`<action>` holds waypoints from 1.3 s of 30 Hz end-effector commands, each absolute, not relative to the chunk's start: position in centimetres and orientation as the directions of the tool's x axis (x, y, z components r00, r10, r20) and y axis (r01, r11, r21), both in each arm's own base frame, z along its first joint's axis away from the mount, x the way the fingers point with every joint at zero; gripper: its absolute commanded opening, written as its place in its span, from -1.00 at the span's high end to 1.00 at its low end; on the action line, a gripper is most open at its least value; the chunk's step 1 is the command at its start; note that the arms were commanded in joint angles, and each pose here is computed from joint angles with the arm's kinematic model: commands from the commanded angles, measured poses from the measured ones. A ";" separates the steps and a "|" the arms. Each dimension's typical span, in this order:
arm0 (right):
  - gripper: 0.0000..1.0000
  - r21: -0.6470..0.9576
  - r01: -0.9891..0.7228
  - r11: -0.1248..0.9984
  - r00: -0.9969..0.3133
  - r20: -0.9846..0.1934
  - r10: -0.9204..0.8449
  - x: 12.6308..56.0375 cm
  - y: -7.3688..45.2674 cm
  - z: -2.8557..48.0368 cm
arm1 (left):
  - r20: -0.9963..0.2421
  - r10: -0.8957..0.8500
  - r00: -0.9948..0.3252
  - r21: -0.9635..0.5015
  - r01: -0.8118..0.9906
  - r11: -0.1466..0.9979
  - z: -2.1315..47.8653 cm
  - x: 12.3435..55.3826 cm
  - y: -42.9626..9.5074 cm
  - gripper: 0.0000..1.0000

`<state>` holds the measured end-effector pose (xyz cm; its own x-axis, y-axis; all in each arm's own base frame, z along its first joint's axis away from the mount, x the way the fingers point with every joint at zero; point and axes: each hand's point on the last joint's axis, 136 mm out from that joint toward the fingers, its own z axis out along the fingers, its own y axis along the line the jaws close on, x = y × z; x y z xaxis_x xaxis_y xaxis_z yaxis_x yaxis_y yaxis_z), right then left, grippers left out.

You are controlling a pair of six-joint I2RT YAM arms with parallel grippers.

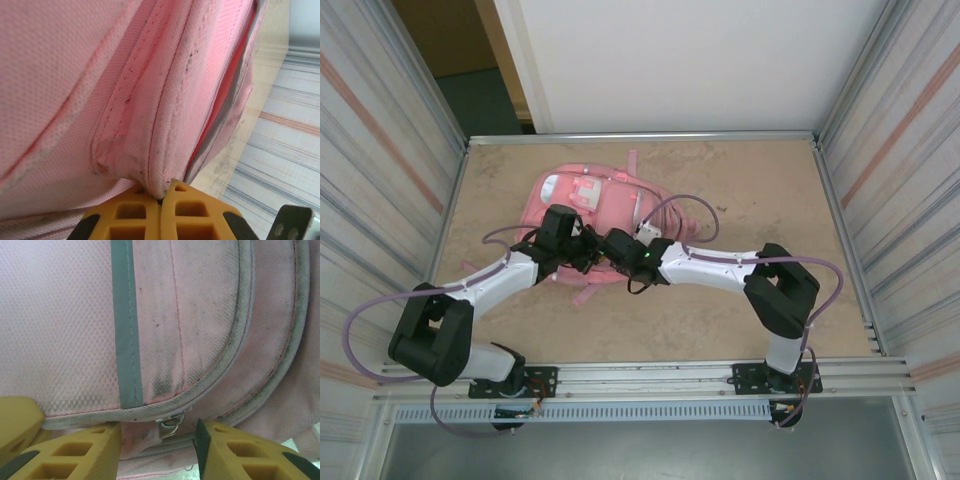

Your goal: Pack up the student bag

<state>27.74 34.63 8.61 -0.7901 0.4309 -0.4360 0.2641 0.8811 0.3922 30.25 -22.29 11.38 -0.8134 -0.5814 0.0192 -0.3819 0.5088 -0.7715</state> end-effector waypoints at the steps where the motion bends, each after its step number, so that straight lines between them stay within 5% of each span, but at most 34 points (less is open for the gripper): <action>1: 0.20 0.347 0.313 0.884 -0.769 -0.455 0.450 28.1 33.7 7.3 | -0.030 -0.545 -0.838 -0.839 -0.276 0.469 14.9 30.3 -23.2 1.00; 8: 0.76 0.319 0.280 0.905 -0.739 -0.530 0.416 28.8 32.1 8.0 | -0.046 -0.560 -0.827 -0.835 -0.276 0.476 15.1 30.2 -22.6 1.00; 19: 1.00 0.153 -0.062 0.986 -0.757 -0.652 0.054 29.7 30.3 11.1 | -0.052 -0.539 -0.841 -0.822 -0.271 0.502 14.8 30.3 -22.1 1.00; 25: 1.00 0.240 -0.350 0.905 -0.769 -0.626 -0.132 28.5 30.7 11.0 | -0.048 -0.526 -0.849 -0.803 -0.280 0.526 14.3 30.5 -21.0 1.00; 33: 1.00 0.431 -0.436 0.790 -0.852 -0.482 -0.207 29.6 28.3 9.7 | -0.084 -0.451 -0.889 -0.780 -0.223 0.585 13.0 31.0 -19.7 1.00; 39: 1.00 0.424 -0.517 0.743 -0.822 -0.489 -0.292 29.3 28.9 10.4 | 0.004 -0.414 -0.910 -0.779 -0.263 0.569 11.0 32.3 -18.3 1.00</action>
<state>30.18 29.28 10.30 -0.8341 -0.2062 -0.5117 -0.4619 0.7682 0.4433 30.84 -19.81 11.36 -0.9011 -0.4291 0.0624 -0.3064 0.5284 -0.7918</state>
